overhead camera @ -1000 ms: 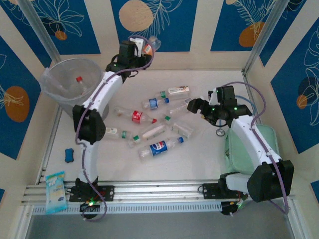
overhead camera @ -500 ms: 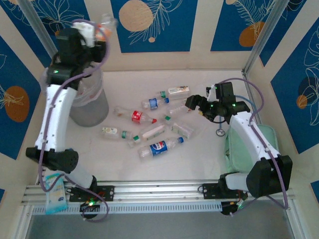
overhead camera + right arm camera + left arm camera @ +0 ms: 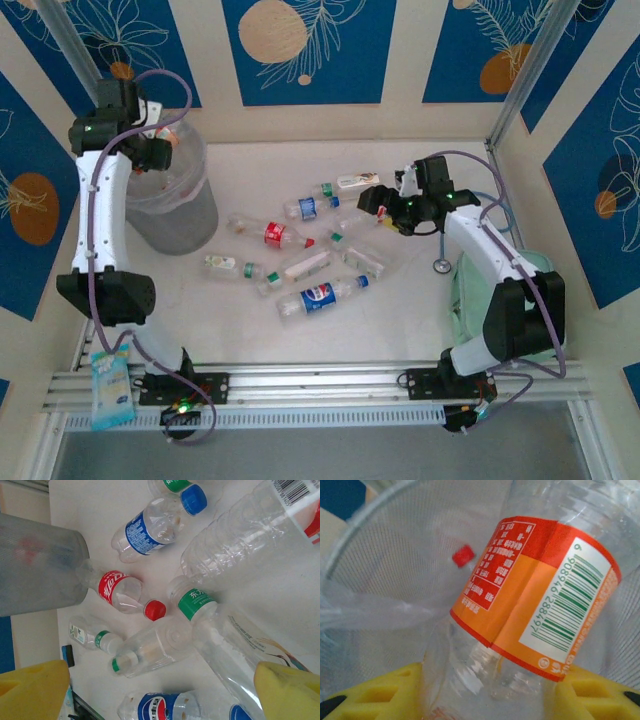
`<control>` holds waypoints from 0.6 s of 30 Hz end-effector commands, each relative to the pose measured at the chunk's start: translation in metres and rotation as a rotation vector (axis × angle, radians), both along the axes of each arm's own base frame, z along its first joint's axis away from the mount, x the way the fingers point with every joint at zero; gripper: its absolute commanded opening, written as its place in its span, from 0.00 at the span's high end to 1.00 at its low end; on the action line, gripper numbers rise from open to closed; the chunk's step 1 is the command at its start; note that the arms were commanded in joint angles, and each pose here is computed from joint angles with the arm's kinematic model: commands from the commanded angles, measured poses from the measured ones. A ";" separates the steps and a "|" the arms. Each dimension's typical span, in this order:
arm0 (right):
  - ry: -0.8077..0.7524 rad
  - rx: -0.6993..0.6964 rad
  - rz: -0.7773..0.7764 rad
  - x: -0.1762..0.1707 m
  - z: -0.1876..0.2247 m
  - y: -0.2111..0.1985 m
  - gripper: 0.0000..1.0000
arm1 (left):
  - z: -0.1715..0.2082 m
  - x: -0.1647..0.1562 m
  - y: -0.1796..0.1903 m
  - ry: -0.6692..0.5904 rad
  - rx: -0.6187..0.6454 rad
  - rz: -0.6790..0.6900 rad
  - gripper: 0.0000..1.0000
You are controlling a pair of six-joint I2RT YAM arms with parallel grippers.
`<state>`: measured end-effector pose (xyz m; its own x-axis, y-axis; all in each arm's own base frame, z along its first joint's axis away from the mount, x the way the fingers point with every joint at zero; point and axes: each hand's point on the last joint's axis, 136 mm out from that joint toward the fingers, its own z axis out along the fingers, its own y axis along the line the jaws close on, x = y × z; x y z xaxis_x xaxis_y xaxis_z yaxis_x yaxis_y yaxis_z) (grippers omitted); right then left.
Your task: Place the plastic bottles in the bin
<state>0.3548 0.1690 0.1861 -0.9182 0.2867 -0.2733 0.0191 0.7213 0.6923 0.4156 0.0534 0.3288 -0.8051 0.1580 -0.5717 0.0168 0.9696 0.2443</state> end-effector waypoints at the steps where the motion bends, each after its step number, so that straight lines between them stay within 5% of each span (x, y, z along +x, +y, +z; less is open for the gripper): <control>1: -0.022 0.025 0.041 0.004 0.007 0.008 0.05 | -0.004 -0.030 0.017 0.069 0.035 0.026 1.00; 18: 0.008 0.024 0.051 0.014 -0.005 0.011 0.05 | -0.087 -0.027 -0.011 0.324 -0.117 -0.090 1.00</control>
<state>0.3649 0.1734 0.1689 -0.9324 0.2712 -0.2389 0.0334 0.7227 0.6903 0.3962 0.0611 0.2625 -0.9104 0.1416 -0.3887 0.0807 0.9823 0.1688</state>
